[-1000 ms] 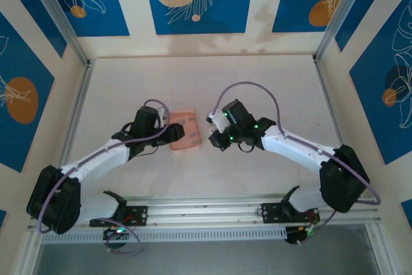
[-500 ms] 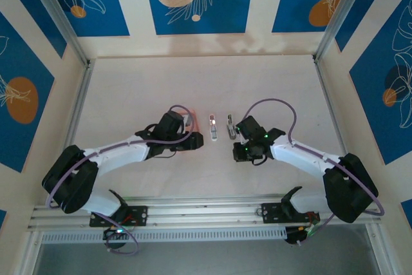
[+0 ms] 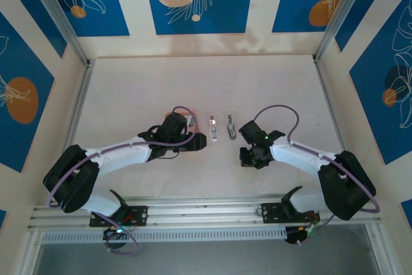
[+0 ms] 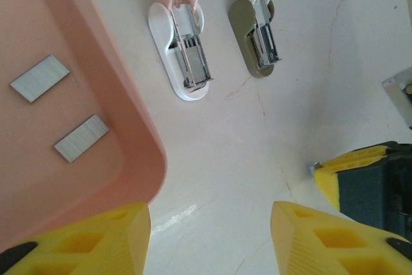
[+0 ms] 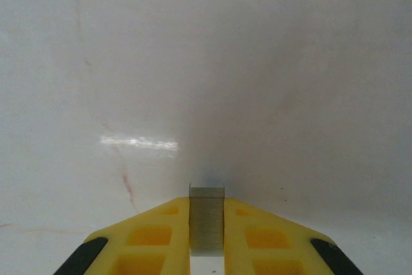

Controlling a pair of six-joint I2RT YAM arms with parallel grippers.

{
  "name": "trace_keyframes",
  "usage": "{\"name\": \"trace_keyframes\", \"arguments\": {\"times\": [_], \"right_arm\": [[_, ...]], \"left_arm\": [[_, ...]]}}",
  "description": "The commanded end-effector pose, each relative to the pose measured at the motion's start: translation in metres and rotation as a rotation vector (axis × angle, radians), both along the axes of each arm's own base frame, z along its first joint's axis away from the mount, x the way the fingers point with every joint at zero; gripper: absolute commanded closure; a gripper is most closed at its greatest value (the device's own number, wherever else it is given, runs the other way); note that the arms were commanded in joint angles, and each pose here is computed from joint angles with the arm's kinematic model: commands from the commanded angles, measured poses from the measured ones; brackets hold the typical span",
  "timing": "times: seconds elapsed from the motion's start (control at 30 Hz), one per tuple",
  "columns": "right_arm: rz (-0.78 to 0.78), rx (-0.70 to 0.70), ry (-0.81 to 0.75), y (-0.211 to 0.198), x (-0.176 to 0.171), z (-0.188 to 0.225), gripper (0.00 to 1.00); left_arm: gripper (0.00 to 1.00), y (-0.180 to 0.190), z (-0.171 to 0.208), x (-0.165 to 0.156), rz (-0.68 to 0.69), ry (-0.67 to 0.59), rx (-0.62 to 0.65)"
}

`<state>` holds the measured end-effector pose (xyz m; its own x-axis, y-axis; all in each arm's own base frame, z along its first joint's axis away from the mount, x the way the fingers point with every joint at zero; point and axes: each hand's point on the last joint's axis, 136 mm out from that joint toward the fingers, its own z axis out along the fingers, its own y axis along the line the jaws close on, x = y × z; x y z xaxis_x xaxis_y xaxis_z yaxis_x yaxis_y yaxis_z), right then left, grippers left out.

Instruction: Load the staples into the stapler

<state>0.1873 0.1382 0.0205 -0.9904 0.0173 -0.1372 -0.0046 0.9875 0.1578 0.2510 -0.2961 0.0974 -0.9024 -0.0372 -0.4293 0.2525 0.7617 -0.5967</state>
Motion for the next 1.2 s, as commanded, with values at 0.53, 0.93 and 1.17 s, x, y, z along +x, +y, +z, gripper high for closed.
{"name": "trace_keyframes", "arguments": {"times": [0.53, 0.93, 1.17], "right_arm": [[-0.095, 0.081, 0.068, -0.009, -0.012, 0.040, 0.64], [0.011, 0.076, 0.146, -0.001, -0.004, 0.038, 0.63], [0.029, 0.000, 0.204, -0.003, 0.003, 0.027, 0.63]], "left_arm": [[0.48, -0.003, 0.010, 0.005, -0.009, -0.113, -0.014], [0.48, 0.011, 0.002, 0.002, 0.011, -0.157, 0.014], [0.47, 0.015, -0.002, 0.002, 0.018, -0.164, 0.021]]}}
